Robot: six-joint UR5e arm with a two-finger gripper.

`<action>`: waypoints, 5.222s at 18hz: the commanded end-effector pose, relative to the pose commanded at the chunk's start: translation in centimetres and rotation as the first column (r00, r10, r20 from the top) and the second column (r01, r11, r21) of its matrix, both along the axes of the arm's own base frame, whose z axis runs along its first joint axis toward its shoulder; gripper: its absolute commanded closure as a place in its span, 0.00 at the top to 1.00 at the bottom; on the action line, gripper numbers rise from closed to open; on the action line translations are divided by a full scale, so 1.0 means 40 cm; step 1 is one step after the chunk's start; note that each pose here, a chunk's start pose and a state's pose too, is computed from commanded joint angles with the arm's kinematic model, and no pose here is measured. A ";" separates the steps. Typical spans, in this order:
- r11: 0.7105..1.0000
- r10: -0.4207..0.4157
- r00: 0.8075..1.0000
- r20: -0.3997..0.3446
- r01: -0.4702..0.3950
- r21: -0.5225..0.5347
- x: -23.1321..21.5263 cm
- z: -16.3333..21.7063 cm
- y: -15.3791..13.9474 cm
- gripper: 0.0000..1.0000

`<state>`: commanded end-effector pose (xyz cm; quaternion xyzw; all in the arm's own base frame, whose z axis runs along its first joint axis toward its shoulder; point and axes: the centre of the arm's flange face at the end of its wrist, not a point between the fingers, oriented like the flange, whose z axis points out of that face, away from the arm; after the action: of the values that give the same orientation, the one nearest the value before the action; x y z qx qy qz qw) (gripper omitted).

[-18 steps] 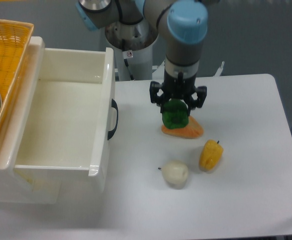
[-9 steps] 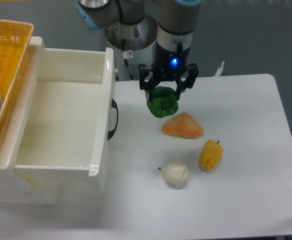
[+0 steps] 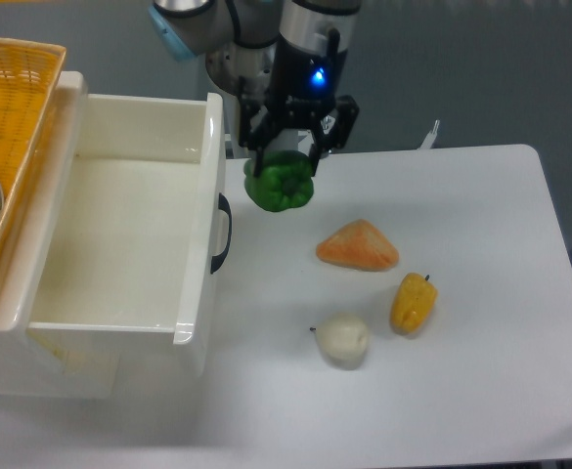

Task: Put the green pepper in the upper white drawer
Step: 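Lift the green pepper and carry it toward the open white drawer, then lower the held green pepper into the drawer interior, then open the gripper to release the pepper into the drawer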

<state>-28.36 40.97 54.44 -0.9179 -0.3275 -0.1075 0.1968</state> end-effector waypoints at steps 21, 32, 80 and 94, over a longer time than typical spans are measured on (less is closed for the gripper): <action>0.988 -0.120 0.989 0.085 0.127 -0.082 0.190 -0.081 0.130 0.44; 0.974 -0.167 0.980 0.106 0.181 -0.134 0.234 -0.136 0.181 0.45; 0.932 -0.274 0.948 0.163 0.303 -0.197 0.362 -0.219 0.258 0.51; 0.931 -0.281 0.950 0.136 0.304 -0.203 0.361 -0.203 0.246 0.91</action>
<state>-13.92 50.81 46.33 -0.9657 -0.2067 -0.1465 0.0574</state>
